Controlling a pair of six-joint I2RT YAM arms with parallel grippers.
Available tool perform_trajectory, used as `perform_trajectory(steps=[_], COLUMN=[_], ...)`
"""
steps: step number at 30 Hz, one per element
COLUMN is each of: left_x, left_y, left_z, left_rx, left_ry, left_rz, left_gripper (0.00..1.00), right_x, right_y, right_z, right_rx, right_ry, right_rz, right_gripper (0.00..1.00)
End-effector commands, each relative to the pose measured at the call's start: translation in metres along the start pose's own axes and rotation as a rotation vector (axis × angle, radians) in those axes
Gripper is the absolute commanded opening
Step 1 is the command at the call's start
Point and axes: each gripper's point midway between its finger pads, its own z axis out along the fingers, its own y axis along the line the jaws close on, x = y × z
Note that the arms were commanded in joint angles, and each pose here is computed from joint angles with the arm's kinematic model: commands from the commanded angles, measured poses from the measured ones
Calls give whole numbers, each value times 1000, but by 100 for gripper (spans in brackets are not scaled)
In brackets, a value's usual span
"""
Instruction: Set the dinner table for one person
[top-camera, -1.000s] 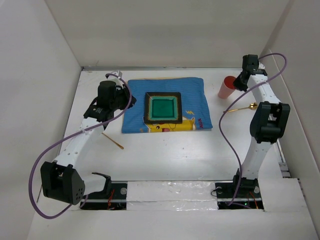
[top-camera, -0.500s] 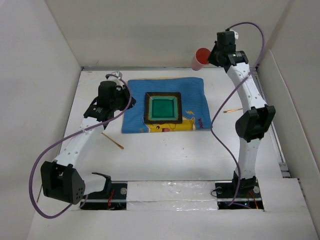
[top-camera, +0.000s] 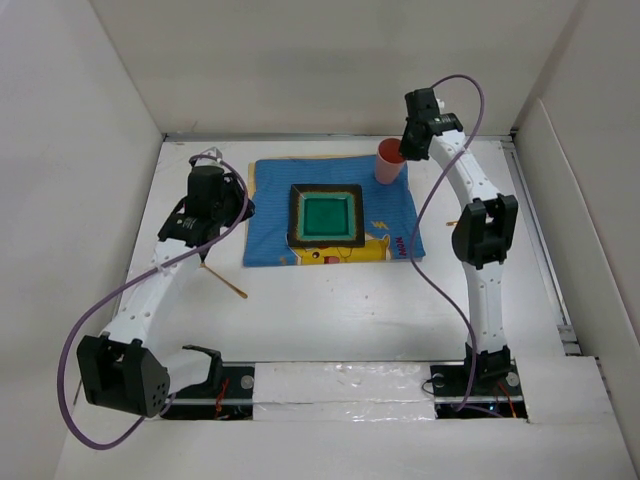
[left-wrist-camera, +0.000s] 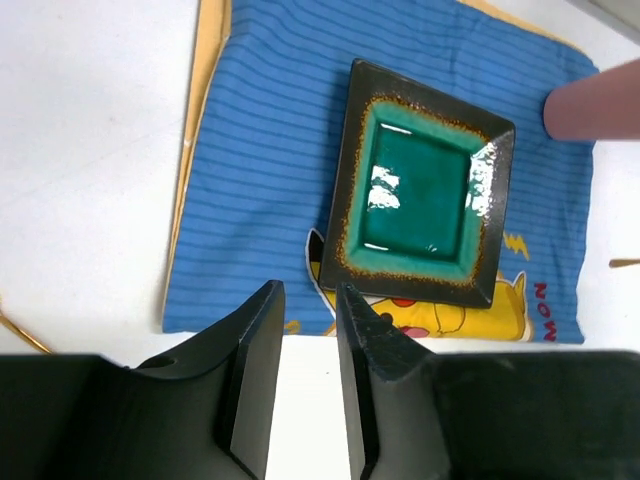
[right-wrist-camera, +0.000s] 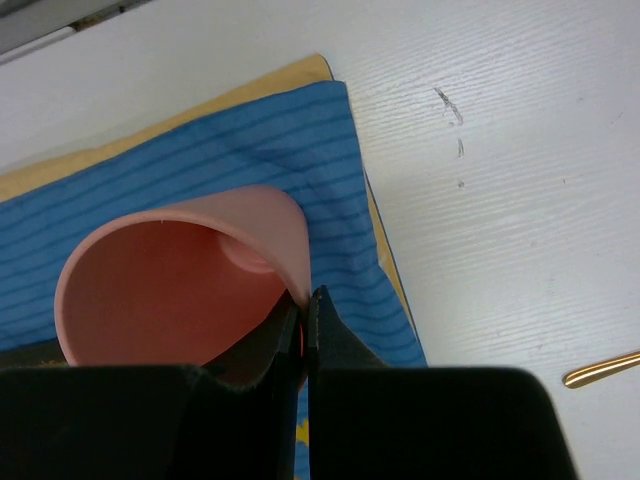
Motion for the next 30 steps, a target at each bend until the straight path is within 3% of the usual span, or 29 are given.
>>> perform_trajectory(steps=[1, 3, 7, 11, 13, 21, 23, 26, 27, 28, 30], left_x=[-13, -7, 0, 17, 17, 30, 34, 49, 53, 58, 68], left_y=[3, 20, 39, 75, 97, 150, 163, 173, 174, 175, 179], left_z=[-13, -13, -13, -6, -7, -24, -28, -30, -28, -26, -19], left_rx=[-31, -117, -185, -208, -224, -389, -446, -506, -509, -511, -516], left_ry=[-57, -59, -72, -14, 4, 23, 23, 54, 65, 72, 85], left_rz=[-41, -75, -113, -208, -271, -389, -411, -440, -442, -460, -481], left_gripper=[25, 37, 47, 47, 48, 46, 46, 44, 44, 42, 41], right_x=[-15, -11, -8, -9, -13, -62, -72, -95, -79, -93, -69], right_y=[4, 2, 1, 1, 5, 22, 18, 17, 16, 17, 6], right_z=[-10, -4, 2, 2, 0, -71, -86, -148, -135, -171, -170], right_rx=[-1, 13, 23, 25, 9, -125, -164, -272, -266, -324, -321], right_ry=[-59, -52, -49, -54, -68, -193, -210, -305, -256, -335, -312], right_rz=[-18, -21, -18, 2, 12, 68, 93, 134, 130, 146, 151], right_gripper=[0, 0, 2, 15, 26, 55, 58, 64, 65, 65, 67])
